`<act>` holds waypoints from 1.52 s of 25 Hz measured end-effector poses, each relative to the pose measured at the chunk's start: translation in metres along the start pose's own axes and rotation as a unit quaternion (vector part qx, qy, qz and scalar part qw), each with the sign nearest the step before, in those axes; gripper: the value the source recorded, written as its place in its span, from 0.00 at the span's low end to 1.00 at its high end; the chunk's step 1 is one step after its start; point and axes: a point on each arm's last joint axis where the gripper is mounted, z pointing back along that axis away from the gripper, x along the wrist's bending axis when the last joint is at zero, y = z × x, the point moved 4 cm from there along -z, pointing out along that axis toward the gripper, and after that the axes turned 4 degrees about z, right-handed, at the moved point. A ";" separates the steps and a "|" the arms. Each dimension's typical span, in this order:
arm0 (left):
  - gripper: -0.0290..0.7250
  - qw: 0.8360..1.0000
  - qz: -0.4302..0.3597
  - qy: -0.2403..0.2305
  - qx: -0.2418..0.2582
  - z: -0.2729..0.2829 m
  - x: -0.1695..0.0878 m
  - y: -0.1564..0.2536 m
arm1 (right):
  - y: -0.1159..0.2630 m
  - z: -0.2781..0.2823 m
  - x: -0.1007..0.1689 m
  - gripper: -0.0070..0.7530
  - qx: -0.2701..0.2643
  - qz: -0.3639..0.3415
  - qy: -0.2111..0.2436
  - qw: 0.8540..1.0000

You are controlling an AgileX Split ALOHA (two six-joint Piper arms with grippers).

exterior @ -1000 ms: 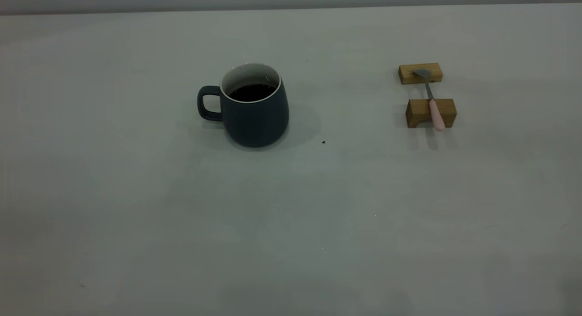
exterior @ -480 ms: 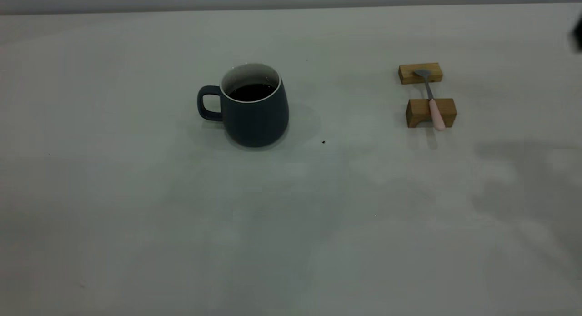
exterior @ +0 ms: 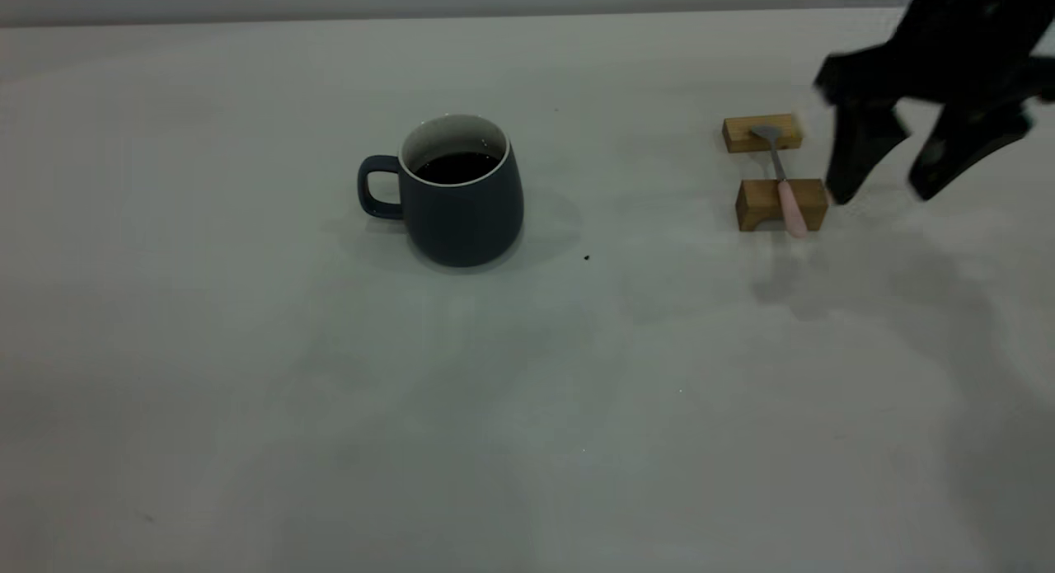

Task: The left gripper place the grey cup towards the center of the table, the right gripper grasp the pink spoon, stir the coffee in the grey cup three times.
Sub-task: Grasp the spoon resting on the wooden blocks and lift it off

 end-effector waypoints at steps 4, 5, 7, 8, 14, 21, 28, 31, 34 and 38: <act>0.49 1.000 0.000 0.000 0.000 0.000 0.000 0.000 | -0.013 -0.022 -0.001 0.85 0.014 0.013 0.000 1.000; 0.49 1.000 0.000 0.000 0.000 0.000 0.000 0.000 | -0.016 -0.026 -0.001 0.85 0.015 0.016 -0.001 1.000; 0.49 1.000 0.000 0.000 0.000 0.000 0.000 0.000 | -0.021 -0.033 -0.001 0.84 0.016 0.024 -0.001 1.000; 0.49 1.000 0.000 0.000 0.000 0.000 0.000 0.000 | -0.024 -0.035 0.000 0.85 0.015 0.030 -0.001 0.999; 0.49 1.000 0.000 0.000 0.000 0.000 0.000 0.000 | -0.033 -0.053 0.007 0.84 0.018 0.049 -0.003 0.999; 0.49 1.000 0.000 0.000 0.000 0.000 0.000 0.000 | -0.037 -0.063 0.008 0.76 0.016 0.056 -0.001 0.998; 0.49 1.000 0.000 0.000 0.000 0.000 0.000 0.000 | -0.038 -0.064 0.005 0.33 0.012 0.067 0.009 0.998; 0.49 1.000 0.000 0.000 0.000 0.000 0.000 0.000 | -0.039 -0.061 0.005 0.19 0.011 0.070 0.011 0.997; 0.49 1.000 0.000 0.000 0.000 0.000 0.000 0.000 | -0.042 -0.039 0.009 0.19 0.008 0.074 0.008 0.997; 0.49 1.000 0.000 0.000 0.000 0.000 0.000 0.000 | -0.053 0.020 0.031 0.19 -0.027 0.020 -0.043 0.999</act>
